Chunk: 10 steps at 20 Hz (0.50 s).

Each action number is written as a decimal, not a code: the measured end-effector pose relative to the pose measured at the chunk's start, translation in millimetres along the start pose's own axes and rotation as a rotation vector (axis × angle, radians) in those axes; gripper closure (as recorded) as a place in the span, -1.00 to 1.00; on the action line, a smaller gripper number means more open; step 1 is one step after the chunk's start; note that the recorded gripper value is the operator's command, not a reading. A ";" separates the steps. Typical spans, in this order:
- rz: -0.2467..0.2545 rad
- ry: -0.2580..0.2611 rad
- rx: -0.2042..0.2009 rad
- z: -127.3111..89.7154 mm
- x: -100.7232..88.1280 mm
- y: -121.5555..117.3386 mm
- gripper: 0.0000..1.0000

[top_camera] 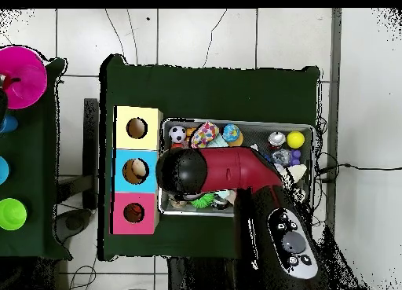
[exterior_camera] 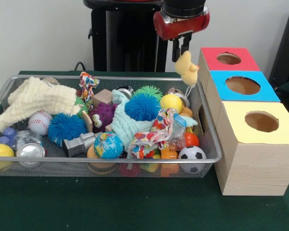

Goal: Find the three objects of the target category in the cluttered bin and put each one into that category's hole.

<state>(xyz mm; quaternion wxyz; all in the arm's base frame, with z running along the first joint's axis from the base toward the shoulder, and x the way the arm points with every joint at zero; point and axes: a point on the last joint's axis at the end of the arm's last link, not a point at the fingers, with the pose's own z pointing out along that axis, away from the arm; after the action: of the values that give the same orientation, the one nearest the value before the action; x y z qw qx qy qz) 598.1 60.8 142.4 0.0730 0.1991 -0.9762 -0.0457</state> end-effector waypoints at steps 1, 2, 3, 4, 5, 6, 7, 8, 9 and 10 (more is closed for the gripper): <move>0.002 0.002 -0.002 -0.4 -0.5 1.9 1.00; 0.006 0.004 -0.006 -0.9 -1.2 4.2 1.00; 0.013 0.006 -0.012 -1.7 -2.4 8.1 1.00; 0.018 0.006 -0.017 -2.4 -3.8 11.4 1.00; 0.020 0.005 -0.019 -2.7 -4.5 13.0 1.00; 0.022 0.005 -0.021 -3.0 -5.2 14.5 1.00; 0.030 0.004 -0.029 -4.3 -7.8 20.8 1.00; 0.032 0.004 -0.032 -5.0 -9.2 24.1 1.00; 0.033 0.003 -0.034 -5.4 -9.8 25.7 1.00; 0.035 0.002 -0.038 -6.5 -11.5 30.1 1.00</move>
<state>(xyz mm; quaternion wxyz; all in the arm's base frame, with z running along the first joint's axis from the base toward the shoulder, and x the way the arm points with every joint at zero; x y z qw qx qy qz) 598.0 92.6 151.0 0.0786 0.1808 -0.9784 -0.0626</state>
